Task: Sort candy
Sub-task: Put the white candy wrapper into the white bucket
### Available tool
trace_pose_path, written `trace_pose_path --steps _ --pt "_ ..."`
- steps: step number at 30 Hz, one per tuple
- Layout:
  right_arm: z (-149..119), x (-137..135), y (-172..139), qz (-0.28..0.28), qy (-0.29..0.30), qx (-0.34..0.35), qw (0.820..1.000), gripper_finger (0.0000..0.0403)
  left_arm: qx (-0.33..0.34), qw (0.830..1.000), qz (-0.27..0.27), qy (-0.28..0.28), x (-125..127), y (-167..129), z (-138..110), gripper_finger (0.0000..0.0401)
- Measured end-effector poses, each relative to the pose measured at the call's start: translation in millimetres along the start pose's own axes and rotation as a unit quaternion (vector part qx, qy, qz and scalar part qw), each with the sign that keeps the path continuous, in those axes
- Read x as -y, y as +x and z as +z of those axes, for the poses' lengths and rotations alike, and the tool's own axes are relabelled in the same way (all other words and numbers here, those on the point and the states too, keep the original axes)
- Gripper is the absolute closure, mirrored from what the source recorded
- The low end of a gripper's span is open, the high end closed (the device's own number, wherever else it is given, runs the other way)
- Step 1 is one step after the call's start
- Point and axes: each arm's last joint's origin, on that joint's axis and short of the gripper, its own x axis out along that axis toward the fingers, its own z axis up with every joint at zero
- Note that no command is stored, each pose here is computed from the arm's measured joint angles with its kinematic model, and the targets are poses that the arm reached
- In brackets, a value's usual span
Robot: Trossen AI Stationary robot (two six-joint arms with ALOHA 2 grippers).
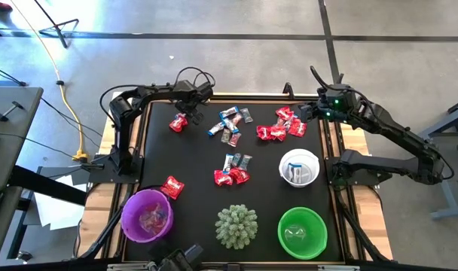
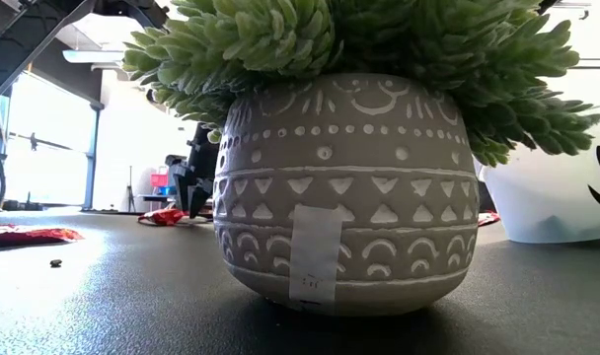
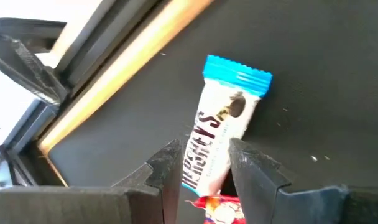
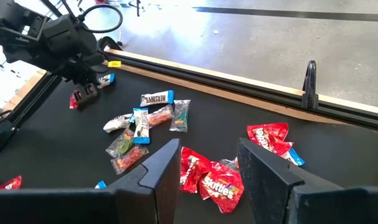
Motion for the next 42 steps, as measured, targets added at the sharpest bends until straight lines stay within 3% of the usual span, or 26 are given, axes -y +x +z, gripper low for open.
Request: trace_pose_path --steps 5,10,21,32,42 --pt "0.1 0.0 -0.1 0.0 0.0 0.0 1.0 0.0249 0.0 0.999 -0.008 -0.042 -3.4 1.8 1.4 0.0281" --pt "0.1 0.0 -0.1 0.0 0.0 0.0 1.0 0.0249 -0.018 0.996 -0.069 -0.058 -4.9 4.0 1.6 0.0281" --pt "0.0 0.0 0.0 0.0 0.0 0.0 1.0 0.0249 -0.024 0.994 -0.066 -0.083 -8.4 20.1 -7.8 0.0287" --pt "0.0 0.1 0.0 -0.002 -0.001 0.001 1.0 0.0249 -0.014 0.997 -0.034 -0.066 5.5 16.3 -11.4 0.0391" --pt "0.1 0.1 0.0 -0.001 -0.002 0.001 1.0 0.0249 0.008 0.999 -0.024 -0.048 14.9 -7.9 0.8 0.0399"
